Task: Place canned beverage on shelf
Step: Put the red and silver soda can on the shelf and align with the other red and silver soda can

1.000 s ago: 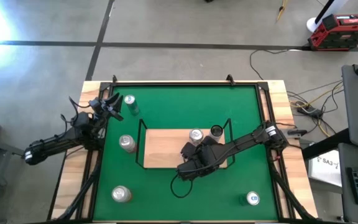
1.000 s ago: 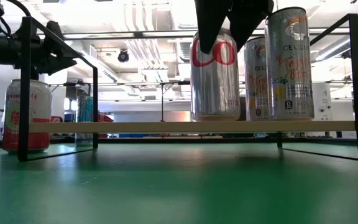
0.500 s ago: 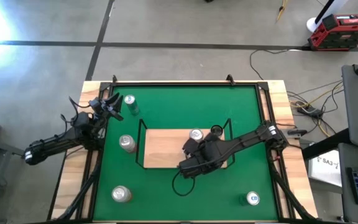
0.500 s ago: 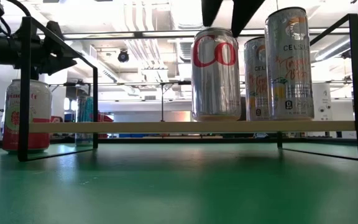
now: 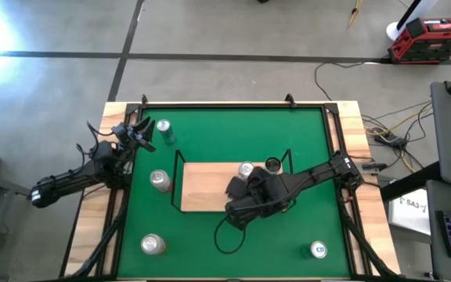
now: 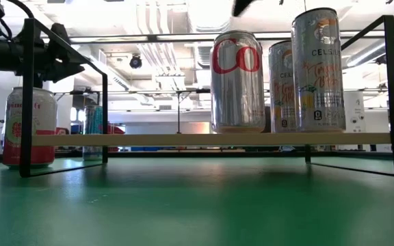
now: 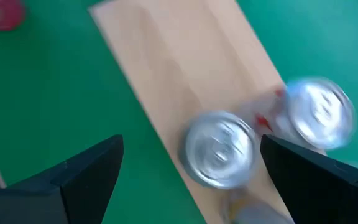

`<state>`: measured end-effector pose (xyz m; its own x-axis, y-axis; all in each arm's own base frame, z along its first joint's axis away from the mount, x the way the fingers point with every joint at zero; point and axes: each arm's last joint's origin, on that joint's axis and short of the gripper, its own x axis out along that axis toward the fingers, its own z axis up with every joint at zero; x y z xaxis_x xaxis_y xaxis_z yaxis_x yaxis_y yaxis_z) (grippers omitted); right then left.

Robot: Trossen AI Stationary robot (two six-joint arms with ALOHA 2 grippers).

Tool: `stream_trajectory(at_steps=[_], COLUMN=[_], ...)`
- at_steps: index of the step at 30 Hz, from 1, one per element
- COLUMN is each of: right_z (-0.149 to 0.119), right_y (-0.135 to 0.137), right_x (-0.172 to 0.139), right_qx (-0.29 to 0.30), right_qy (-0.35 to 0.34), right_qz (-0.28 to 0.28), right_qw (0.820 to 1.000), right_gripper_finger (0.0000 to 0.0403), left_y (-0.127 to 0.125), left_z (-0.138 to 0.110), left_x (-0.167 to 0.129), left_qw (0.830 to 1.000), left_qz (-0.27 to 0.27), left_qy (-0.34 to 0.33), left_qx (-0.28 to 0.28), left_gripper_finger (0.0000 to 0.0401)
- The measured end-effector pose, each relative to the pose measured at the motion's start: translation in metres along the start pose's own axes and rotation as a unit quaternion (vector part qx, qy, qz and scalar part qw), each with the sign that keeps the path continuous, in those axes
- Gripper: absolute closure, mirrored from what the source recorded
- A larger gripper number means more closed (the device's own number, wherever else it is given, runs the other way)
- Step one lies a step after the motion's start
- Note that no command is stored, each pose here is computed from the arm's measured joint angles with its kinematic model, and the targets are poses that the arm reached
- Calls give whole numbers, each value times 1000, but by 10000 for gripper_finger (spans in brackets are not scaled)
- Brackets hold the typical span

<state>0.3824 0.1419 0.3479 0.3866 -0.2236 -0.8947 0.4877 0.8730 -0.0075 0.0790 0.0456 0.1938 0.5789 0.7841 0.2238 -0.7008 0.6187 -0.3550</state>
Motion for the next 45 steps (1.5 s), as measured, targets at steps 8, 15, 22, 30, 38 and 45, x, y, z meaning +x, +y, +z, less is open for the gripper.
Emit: stream_trajectory(at_steps=[8, 15, 22, 30, 38, 45], right_z=[6, 8, 19, 26, 23, 20], right_y=[14, 15, 4, -8, -14, -18], right_x=[14, 41, 52, 68, 79, 79], right_qx=[-175, -310, -308, -283, -264, -263], right_qy=[-2, 29, 36, 84, 128, 150], right_qz=[70, 51, 42, 56, 31, 19], right_qw=[982, 949, 950, 954, 955, 953], right_gripper_finger=[33, 33, 33, 33, 33, 33], left_y=[0, 0, 0, 0, 0, 0], left_z=[0, 0, 0, 0, 0, 0], left_x=[0, 0, 0, 0, 0, 0], left_qw=[1000, 1000, 1000, 1000, 1000, 1000], left_qz=[0, 0, 0, 0, 0, 0], left_qy=[0, 0, 0, 0, 0, 0], left_qx=[0, 0, 0, 0, 0, 0], left_gripper_finger=[264, 264, 264, 264, 264, 264])
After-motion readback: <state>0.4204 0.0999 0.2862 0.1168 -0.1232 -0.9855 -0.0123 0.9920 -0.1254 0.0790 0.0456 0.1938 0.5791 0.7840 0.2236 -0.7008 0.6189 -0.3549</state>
